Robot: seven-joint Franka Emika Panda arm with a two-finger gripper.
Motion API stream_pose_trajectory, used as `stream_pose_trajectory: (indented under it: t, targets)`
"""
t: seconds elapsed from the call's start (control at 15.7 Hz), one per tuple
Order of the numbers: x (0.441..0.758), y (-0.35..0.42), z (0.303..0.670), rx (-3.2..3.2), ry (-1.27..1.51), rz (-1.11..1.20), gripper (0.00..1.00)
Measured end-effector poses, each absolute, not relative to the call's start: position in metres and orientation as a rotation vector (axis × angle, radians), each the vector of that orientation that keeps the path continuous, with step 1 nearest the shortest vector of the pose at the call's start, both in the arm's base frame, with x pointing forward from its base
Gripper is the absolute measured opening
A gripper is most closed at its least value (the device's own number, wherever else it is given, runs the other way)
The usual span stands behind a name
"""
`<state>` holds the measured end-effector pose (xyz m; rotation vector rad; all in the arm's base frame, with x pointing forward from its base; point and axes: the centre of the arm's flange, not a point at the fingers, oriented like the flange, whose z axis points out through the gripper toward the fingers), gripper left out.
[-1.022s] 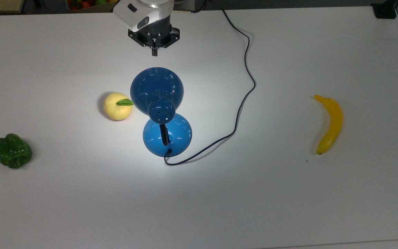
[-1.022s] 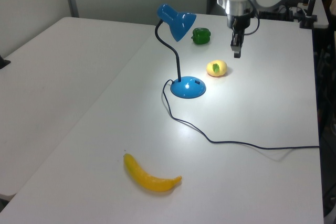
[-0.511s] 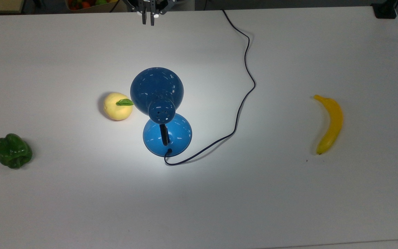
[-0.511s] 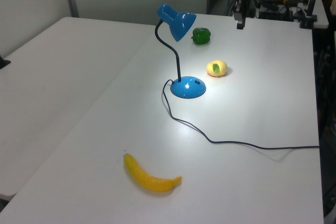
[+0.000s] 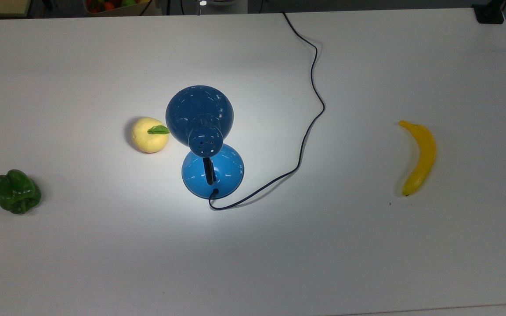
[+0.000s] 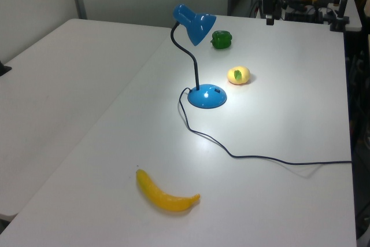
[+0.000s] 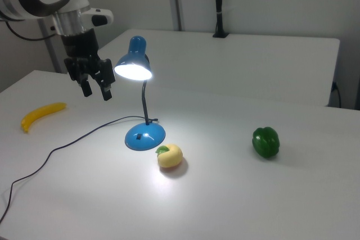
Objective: Turn on desk lamp
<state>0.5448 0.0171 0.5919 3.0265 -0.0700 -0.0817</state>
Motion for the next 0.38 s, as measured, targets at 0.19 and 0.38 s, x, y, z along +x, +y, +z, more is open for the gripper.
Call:
stream_pose_trajectory:
  t: [0.19, 0.38]
  targets:
    - [0.545, 0.015, 0.597, 3.028, -0.077, -0.066, 1.00]
    - [0.546, 0.007, 0.603, 3.029, -0.101, -0.050, 1.00]
